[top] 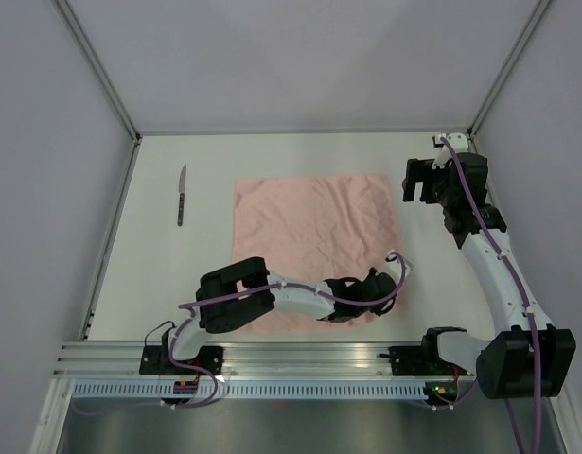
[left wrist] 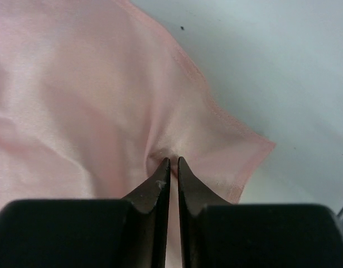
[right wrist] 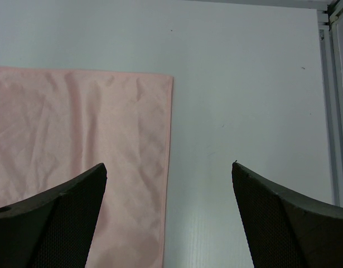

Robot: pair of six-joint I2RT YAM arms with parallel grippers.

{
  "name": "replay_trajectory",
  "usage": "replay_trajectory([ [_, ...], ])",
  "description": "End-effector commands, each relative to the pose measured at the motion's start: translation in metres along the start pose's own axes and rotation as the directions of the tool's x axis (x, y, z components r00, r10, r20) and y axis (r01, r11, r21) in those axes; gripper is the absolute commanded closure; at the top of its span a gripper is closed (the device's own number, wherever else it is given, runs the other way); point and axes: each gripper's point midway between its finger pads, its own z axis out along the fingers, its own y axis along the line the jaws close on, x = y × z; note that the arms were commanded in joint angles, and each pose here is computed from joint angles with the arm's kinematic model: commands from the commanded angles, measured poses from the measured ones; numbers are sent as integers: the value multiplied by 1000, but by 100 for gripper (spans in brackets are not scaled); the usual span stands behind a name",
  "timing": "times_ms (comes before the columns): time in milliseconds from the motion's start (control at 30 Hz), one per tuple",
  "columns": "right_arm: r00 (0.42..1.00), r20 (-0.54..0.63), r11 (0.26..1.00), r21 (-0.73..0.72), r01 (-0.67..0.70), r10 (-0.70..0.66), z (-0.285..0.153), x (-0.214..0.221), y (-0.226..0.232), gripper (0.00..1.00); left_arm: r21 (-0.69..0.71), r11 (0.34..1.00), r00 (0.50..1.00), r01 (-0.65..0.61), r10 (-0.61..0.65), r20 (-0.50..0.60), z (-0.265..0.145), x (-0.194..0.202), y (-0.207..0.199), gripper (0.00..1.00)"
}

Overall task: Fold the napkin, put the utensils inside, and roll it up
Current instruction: Fold the napkin

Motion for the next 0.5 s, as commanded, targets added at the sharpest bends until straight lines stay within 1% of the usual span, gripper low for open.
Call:
replay_trajectory([
  [0, 1000, 24, 1000, 6, 10, -10, -1, -7, -1, 2, -46, 996, 992, -78, 73, -104, -4, 33, 25, 86],
  [233, 1000, 24, 1000, 5, 11, -11, -2, -7, -1, 2, -41, 995, 990, -86, 81, -116, -6, 37, 32, 86],
  [300, 1000, 23, 1000, 6, 13, -14, -2, -7, -1, 2, -20, 996, 992, -92, 90, -92, -10, 29, 29, 85],
  [400, 1000, 20, 1000, 3, 14, -14, -1, -6, 0, 2, -14, 993, 991, -117, 115, -74, -14, 25, 31, 80],
  [467, 1000, 15, 1000, 3, 14, -14, 0, -5, -1, 2, -21, 990, 987, -142, 140, -81, -13, 25, 36, 80],
])
